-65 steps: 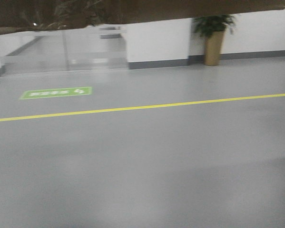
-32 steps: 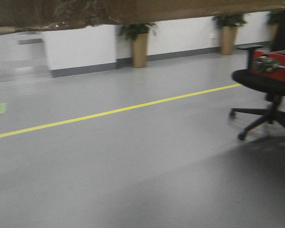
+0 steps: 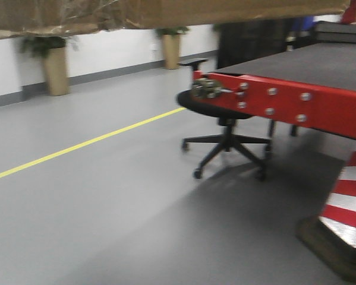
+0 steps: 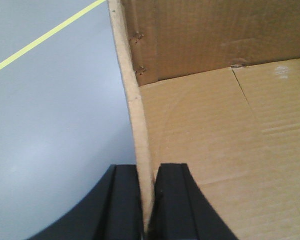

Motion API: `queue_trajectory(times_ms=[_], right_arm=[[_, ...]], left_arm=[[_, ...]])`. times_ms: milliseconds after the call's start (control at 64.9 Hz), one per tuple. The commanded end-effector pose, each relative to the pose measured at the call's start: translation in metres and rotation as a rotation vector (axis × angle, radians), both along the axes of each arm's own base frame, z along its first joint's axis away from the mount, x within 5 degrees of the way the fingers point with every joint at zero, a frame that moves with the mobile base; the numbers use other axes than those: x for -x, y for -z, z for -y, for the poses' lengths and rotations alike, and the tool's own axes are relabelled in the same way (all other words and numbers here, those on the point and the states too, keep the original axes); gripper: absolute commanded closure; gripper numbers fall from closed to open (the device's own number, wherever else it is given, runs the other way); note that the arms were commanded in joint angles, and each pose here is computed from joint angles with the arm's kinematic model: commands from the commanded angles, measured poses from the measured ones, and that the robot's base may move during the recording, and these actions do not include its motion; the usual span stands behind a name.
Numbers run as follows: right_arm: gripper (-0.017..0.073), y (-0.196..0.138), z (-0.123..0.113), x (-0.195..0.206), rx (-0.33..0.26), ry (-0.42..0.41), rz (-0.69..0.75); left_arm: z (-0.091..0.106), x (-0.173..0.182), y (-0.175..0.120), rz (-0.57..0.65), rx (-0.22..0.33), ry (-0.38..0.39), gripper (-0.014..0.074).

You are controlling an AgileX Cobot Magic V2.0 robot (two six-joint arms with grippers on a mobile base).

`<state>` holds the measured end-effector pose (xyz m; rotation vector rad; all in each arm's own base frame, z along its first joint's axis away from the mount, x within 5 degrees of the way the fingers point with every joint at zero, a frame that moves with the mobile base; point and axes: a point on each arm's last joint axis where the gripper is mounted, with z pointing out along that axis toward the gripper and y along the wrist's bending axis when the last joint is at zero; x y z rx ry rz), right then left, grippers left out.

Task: Grab carton from right shelf to conveyor
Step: 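Carry the carton with both grippers up to the red-framed conveyor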

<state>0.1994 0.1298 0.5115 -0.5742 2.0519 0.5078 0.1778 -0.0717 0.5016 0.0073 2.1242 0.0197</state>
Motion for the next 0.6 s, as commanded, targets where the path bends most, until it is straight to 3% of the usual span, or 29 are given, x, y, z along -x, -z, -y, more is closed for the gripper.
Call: queue_trajectory(times_ms=[0,585], right_arm=[[0.0625,-0.0091,-0.0023,0.0059,-0.056,-0.036,0.052],[0.0625,-0.0075,-0.0042,0.0029,-0.056,-0.035,0.048]], left_arm=[[0.002,-0.0001,-0.0051,0.052,0.0,0.028,0.0603],[-0.0045,-0.0019,-0.009,0.097,-0.064,-0.019,0.0603]])
